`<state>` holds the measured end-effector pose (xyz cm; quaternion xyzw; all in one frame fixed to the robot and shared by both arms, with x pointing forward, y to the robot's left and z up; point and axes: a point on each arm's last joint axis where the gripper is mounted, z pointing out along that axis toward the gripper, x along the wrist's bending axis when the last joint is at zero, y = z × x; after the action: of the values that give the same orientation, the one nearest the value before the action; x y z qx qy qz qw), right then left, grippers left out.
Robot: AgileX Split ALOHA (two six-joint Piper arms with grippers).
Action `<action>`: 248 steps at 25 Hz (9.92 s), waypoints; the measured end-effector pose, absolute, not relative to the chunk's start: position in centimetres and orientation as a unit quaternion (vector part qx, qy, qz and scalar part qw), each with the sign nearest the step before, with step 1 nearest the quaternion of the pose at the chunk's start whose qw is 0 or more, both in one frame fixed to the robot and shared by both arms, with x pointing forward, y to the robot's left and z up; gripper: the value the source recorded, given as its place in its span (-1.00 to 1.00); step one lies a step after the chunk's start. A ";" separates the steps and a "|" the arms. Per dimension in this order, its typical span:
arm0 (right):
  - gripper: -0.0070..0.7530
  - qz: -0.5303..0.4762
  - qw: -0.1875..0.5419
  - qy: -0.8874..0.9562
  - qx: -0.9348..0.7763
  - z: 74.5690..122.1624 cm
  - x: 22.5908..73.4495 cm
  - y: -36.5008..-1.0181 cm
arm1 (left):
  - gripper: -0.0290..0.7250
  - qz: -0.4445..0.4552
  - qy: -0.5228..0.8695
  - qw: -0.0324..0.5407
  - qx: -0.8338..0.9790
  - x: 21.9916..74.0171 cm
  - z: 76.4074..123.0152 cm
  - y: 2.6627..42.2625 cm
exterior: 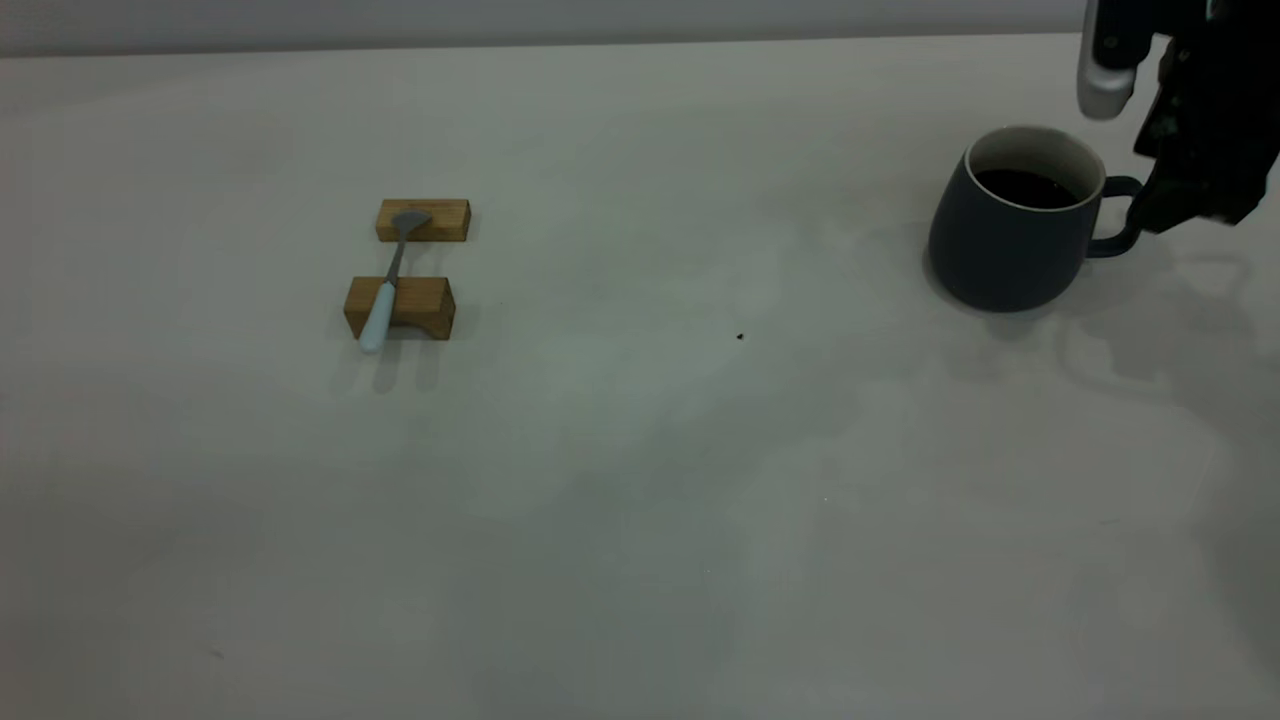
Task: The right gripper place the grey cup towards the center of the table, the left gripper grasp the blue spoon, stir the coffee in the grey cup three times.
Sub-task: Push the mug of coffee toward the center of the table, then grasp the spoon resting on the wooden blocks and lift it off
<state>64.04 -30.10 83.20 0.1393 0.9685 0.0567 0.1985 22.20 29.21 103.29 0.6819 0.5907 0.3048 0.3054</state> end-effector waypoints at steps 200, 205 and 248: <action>-0.14 0.315 0.353 0.614 0.632 103.9 23.7 -31.0 | 0.34 0.305 0.591 0.306 0.682 22.2 103.3 29.2; -0.23 0.315 0.353 0.614 0.632 103.9 23.7 -31.0 | 0.34 0.303 0.592 0.305 0.682 22.3 103.4 29.2; -0.35 0.315 0.353 0.614 0.632 103.9 23.7 -31.0 | 0.66 -0.013 0.685 0.054 0.726 60.4 84.1 19.7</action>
<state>23.75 -30.95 103.89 0.6317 0.6141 0.3145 0.3534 60.37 19.66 84.10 0.7260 0.6854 -0.0132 0.0542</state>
